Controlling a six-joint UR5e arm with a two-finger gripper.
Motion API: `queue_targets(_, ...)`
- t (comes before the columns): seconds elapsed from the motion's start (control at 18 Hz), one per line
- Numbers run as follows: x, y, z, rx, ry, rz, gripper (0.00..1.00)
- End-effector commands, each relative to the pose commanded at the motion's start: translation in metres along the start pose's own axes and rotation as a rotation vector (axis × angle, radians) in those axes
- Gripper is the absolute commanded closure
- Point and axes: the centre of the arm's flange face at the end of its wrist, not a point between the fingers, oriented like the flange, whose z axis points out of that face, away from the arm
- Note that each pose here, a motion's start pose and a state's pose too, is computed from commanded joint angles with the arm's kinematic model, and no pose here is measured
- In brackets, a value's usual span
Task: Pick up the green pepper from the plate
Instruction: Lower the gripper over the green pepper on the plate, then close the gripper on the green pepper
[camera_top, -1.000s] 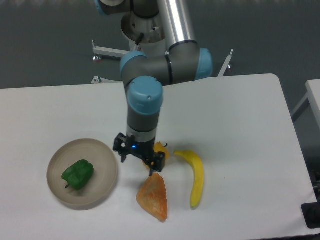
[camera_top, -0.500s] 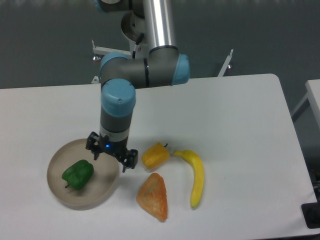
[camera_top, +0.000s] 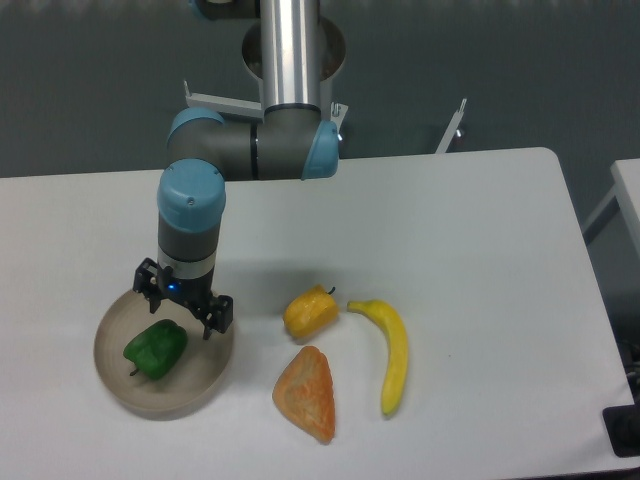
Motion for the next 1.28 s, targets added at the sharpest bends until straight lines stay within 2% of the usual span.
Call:
queue_targets(0.67, 0.008, -0.004, 0.03, -0.024, 0.009, 0.019, 0.0)
queue_targets(1.11, 0.008, -0.006, 0.033, -0.024, 0.011, 0.025, 0.0)
queue_targets(1.17, 0.007, -0.007, 0.032, -0.021, 0.009, 0.024, 0.08)
queue_targets(1.28, 0.006, -0.009, 0.03, -0.017, 0.008, 0.027, 0.4)
